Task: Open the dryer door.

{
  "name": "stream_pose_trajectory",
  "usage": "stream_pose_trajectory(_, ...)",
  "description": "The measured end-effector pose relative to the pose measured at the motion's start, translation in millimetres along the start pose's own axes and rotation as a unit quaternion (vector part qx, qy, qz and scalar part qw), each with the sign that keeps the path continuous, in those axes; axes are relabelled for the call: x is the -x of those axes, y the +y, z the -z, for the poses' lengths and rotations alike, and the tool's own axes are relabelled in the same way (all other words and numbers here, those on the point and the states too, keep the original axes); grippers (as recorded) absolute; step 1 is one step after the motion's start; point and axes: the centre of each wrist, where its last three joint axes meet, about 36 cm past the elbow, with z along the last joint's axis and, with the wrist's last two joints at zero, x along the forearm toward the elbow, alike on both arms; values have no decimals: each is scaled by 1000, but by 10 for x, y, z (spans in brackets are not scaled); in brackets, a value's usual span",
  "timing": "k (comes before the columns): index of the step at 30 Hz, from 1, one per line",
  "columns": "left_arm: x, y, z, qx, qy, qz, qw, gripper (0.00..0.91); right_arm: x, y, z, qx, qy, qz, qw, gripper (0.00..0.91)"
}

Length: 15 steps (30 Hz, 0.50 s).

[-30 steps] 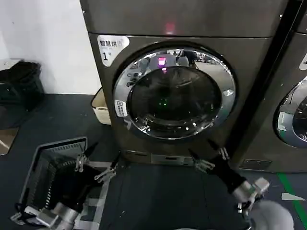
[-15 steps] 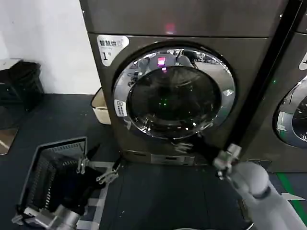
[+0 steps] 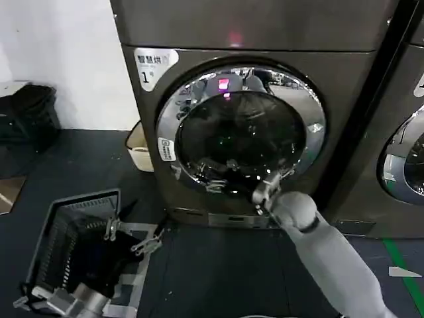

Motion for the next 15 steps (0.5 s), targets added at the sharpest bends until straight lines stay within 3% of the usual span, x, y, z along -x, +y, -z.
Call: stream_pose_trajectory(15,-9,46,50,-40,-11,4,999,907,482,2,6,6,13,25,1000,907)
